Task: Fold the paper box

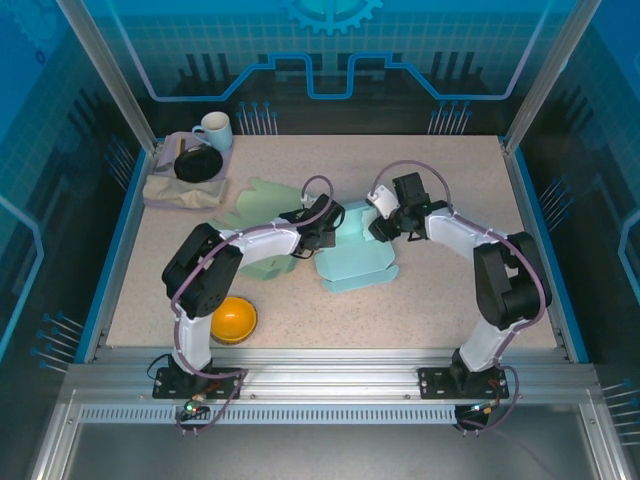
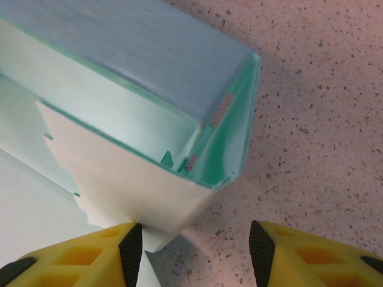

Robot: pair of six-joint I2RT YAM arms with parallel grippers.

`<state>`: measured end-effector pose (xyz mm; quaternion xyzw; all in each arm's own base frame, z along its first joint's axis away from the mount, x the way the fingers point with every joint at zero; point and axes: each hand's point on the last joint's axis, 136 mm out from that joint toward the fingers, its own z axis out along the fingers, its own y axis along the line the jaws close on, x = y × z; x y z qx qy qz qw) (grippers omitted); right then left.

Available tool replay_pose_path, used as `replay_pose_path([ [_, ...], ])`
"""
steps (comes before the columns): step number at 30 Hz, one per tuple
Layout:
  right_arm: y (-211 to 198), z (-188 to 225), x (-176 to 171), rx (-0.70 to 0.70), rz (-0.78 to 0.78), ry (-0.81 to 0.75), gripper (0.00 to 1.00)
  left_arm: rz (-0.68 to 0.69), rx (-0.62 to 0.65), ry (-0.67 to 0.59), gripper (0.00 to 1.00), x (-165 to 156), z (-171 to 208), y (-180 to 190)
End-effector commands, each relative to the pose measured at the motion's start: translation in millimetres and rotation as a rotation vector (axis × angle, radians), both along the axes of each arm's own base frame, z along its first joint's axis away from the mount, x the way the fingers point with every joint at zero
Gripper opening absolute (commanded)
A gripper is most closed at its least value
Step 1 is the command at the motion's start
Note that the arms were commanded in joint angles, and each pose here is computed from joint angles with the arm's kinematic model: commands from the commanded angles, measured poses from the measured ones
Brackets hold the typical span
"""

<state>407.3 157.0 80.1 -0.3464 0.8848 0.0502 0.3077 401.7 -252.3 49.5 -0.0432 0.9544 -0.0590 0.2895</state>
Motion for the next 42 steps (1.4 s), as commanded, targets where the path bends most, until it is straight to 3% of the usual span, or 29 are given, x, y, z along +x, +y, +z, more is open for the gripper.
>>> replay_pose_path([
  [1,17.7,23.2,24.6,0.068,-0.032,-0.109,0.53,-0.079,-0.077,0.067,0.0,-13.2,7.4,-24.6],
  [8,16.8,25.7,25.0,0.088,-0.037,-0.104,0.55,-0.099,-0.124,0.103,0.0,-19.0,6.6,-31.9],
  [15,6.5,27.3,23.2,0.125,-0.077,-0.064,0.55,-0.102,-0.266,0.146,0.0,-22.7,17.2,-43.2],
  [21,-1.5,25.6,19.5,0.121,-0.093,-0.04,0.54,-0.103,-0.289,0.164,0.0,-23.0,20.3,-45.5],
  [27,-6.9,27.3,14.6,0.095,-0.099,-0.033,0.46,-0.045,-0.264,0.186,0.0,-23.6,14.2,-36.5],
  [32,-42.8,22.5,15.4,-0.138,-0.246,-0.078,0.46,0.12,-0.171,0.199,0.0,-22.0,6.1,-6.5],
  [37,-100.3,26.7,13.4,-0.418,-0.527,-0.139,0.45,0.255,-0.093,0.177,0.0,-22.1,8.0,19.2],
  [42,-123.7,33.0,11.3,-0.521,-0.638,-0.18,0.46,0.372,0.028,0.17,0.0,-24.7,11.0,47.0],
])
